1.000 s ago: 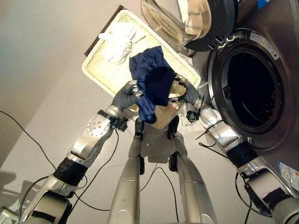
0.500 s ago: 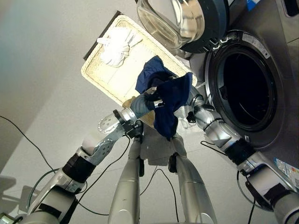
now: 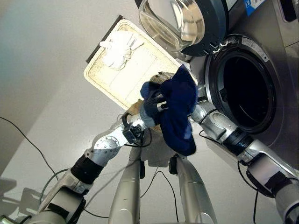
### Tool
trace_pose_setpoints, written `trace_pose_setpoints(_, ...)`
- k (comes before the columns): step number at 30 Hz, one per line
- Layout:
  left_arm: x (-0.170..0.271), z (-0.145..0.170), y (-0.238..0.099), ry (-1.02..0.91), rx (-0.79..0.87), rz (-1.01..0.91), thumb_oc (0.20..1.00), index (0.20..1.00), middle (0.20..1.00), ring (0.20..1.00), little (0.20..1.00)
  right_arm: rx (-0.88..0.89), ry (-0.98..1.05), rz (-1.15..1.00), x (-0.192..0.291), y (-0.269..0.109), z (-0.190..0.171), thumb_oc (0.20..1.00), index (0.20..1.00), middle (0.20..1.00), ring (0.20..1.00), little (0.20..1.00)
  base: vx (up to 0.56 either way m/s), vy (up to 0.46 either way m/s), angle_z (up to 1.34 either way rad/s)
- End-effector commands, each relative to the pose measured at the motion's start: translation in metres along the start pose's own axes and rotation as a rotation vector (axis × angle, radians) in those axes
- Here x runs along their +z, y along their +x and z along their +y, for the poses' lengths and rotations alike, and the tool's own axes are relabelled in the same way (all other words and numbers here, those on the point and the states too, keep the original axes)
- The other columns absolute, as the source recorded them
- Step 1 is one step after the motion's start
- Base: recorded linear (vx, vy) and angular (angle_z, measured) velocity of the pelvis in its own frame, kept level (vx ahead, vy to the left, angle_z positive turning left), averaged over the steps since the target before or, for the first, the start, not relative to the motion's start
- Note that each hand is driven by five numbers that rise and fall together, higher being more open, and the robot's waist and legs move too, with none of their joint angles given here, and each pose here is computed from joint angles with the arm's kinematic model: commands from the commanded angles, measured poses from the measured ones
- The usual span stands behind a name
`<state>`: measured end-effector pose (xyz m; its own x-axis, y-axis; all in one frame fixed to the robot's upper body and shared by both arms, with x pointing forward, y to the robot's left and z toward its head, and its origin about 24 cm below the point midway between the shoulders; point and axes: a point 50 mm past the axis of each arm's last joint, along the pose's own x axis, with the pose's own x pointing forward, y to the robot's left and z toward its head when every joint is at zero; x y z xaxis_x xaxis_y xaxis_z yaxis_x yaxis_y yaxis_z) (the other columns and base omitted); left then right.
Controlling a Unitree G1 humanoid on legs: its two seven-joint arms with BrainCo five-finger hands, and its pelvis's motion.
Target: Put the clothes into the washing machine.
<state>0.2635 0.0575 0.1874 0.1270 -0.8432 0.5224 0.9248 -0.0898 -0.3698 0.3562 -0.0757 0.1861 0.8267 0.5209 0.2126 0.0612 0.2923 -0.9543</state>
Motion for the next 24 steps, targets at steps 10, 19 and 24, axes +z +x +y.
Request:
trace_pose_setpoints(10, 0.019, -0.049, 0.034, -0.082, -0.549, -0.243, 0.2, 0.2, 0.2, 0.2, 0.2, 0.406, 0.374, -0.062, 0.03, 0.004, 0.048, 0.2, 0.2, 0.2, 0.2, 0.2, 0.0, 0.019, -0.03)
trace_pose_setpoints(19, 0.029, -0.054, 0.048, -0.027, -0.441, -0.351, 0.2, 0.2, 0.2, 0.2, 0.2, 0.589, 1.103, 0.103, 0.03, -0.013, 0.095, 0.2, 0.2, 0.2, 0.2, 0.2, 0.0, -0.022, -0.02)
trace_pose_setpoints(24, 0.035, -0.044, 0.049, 0.017, -0.261, -0.43, 0.2, 0.2, 0.2, 0.2, 0.2, 0.546, 1.539, 0.089, 0.04, -0.017, 0.102, 0.2, 0.2, 0.2, 0.2, 0.2, 0.0, -0.026, 0.0)
